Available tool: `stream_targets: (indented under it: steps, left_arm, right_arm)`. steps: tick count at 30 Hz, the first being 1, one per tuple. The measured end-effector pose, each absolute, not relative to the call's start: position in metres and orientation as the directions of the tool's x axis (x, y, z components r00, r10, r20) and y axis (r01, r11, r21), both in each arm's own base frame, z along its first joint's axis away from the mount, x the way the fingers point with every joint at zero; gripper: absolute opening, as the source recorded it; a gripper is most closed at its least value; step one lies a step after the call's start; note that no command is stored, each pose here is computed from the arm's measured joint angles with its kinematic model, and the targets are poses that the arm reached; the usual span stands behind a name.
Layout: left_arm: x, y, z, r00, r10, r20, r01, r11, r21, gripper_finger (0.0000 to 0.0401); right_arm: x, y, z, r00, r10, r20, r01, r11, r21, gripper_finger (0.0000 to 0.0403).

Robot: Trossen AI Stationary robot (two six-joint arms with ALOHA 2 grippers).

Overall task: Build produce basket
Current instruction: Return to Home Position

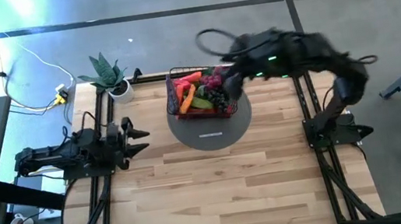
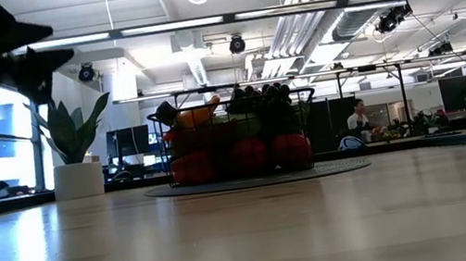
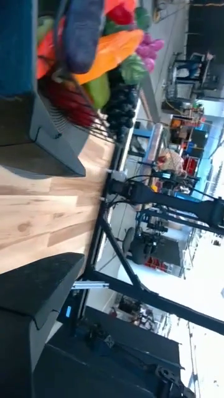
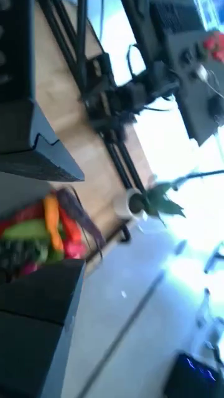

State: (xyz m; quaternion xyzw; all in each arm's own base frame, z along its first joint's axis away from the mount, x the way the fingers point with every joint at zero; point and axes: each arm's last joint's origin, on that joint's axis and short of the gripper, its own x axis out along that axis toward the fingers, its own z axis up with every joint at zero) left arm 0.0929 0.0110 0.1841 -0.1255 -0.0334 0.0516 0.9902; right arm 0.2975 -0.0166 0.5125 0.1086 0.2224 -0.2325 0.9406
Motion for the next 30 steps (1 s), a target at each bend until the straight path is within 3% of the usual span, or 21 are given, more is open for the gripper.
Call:
stream_targets:
  steps: [8, 13, 18, 30]
  left_arm:
    - [0.098, 0.013, 0.166, 0.987, 0.161, -0.013, -0.158, 0.947, -0.281, 0.0200]
    - [0.100, 0.014, 0.164, 0.985, 0.164, -0.046, -0.171, 0.945, -0.279, 0.0200]
    - [0.101, 0.014, 0.162, 0.984, 0.162, -0.069, -0.174, 0.952, -0.253, 0.0200]
    - [0.102, 0.014, 0.162, 0.985, 0.159, -0.070, -0.170, 0.965, -0.202, 0.0200]
  right_arm:
    - [0.208, -0.017, 0.548, 0.783, -0.480, -0.396, 0.530, 0.848, 0.019, 0.0197]
    - [0.164, -0.017, 0.549, 0.775, -0.507, -0.376, 0.541, 0.841, -0.018, 0.0197]
    - [0.129, -0.018, 0.529, 0.745, -0.556, -0.368, 0.577, 0.814, -0.060, 0.0197]
    - [0.073, -0.016, 0.437, 0.833, -0.505, -0.225, 0.532, 0.843, 0.080, 0.0197]
